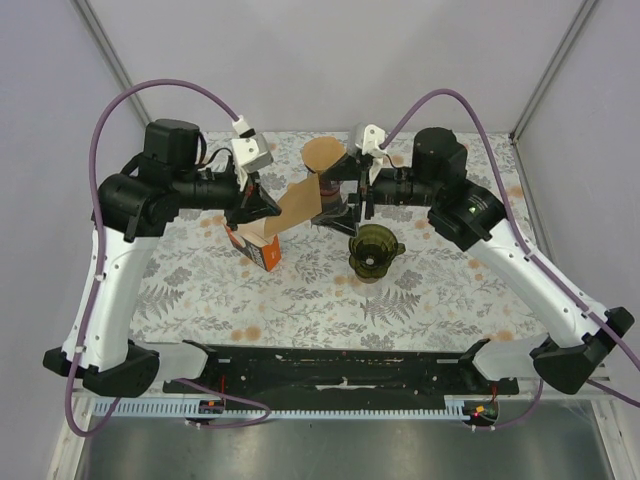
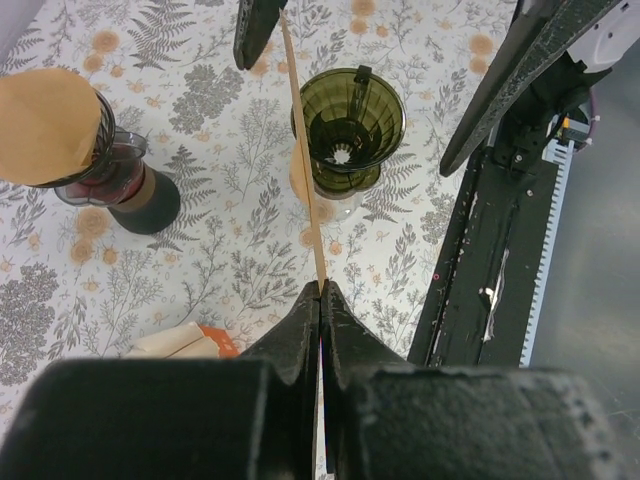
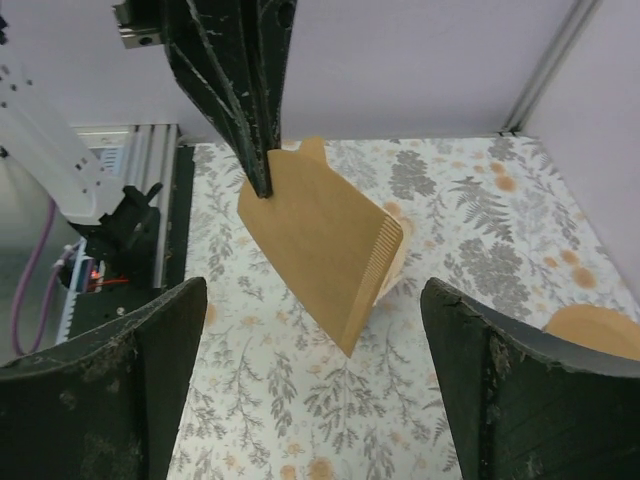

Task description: Place the coffee filter in the dripper

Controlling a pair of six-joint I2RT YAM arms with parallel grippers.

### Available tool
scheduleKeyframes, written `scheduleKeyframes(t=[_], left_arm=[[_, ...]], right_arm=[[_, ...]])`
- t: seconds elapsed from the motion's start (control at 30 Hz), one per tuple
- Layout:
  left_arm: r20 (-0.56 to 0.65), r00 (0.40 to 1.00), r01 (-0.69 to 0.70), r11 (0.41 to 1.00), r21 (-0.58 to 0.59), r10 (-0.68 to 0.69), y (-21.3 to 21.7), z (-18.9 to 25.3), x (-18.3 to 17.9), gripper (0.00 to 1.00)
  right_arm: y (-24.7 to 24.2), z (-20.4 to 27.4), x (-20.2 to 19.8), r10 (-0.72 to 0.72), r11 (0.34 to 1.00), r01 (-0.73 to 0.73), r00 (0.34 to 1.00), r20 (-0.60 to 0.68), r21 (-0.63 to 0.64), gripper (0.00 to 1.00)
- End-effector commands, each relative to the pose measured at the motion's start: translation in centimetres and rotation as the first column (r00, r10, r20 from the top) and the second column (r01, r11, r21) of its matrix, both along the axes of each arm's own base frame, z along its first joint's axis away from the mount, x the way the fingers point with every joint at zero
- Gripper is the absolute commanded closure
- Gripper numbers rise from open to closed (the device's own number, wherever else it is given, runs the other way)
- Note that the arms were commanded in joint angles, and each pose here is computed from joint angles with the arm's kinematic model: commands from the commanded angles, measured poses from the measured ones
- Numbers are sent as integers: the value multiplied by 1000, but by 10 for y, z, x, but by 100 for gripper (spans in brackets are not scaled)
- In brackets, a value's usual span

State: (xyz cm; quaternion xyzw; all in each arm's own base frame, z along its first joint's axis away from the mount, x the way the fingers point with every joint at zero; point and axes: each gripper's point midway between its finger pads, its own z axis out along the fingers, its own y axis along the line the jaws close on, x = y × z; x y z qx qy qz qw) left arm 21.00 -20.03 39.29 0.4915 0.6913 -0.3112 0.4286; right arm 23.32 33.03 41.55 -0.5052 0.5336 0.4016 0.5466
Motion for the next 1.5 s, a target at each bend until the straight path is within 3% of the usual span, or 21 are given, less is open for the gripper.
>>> scheduleKeyframes(t=[0.0, 0.27, 0.43, 0.47, 0.53, 0.57, 0.63, 0.83, 1.0, 1.17, 1.37, 1.47], left_arm=[[65, 996, 67, 997, -36, -65, -2, 20, -16, 98], [46, 994, 100, 992, -79, -97, -8, 27, -24, 98], [14, 990, 143, 981, -129, -142, -14, 35, -34, 98], [6, 989, 148, 980, -134, -149, -14, 36, -36, 98], [-2, 987, 159, 977, -139, -161, -14, 37, -40, 67], [-5, 987, 161, 977, -141, -163, -13, 38, -43, 57], [14, 985, 172, 976, -137, -172, -12, 42, -46, 49], [17, 993, 119, 985, -126, -118, -12, 43, -33, 48], [-57, 957, 266, 937, -228, -286, -25, 48, -62, 43], [-68, 934, 322, 912, -255, -349, -27, 50, -76, 57], [-110, 945, 281, 938, -203, -307, -31, 29, -67, 59], [-114, 954, 255, 949, -188, -278, -35, 26, -60, 70]], right_arm=[[4, 23, -30, 150, 987, -148, 988, -21, 66, 9], [19, 16, -39, 291, 956, -285, 951, -101, 66, 59], [16, 16, -43, 295, 955, -291, 953, -73, 60, 99], [14, 15, -43, 287, 957, -283, 956, -65, 54, 100], [9, 10, -45, 272, 962, -271, 961, -41, 28, 100], [6, 7, -47, 272, 962, -271, 962, -21, 10, 100], [0, -4, -51, 277, 961, -276, 961, 12, -32, 100], [2, -27, -74, 350, 932, -341, 934, 66, -121, 100], [10, -29, -71, 343, 933, -331, 937, 69, -142, 100], [12, -29, -69, 339, 933, -328, 939, 59, -144, 100], [16, -25, -69, 345, 932, -334, 937, 62, -139, 100], [18, -25, -69, 348, 931, -337, 936, 59, -140, 100]])
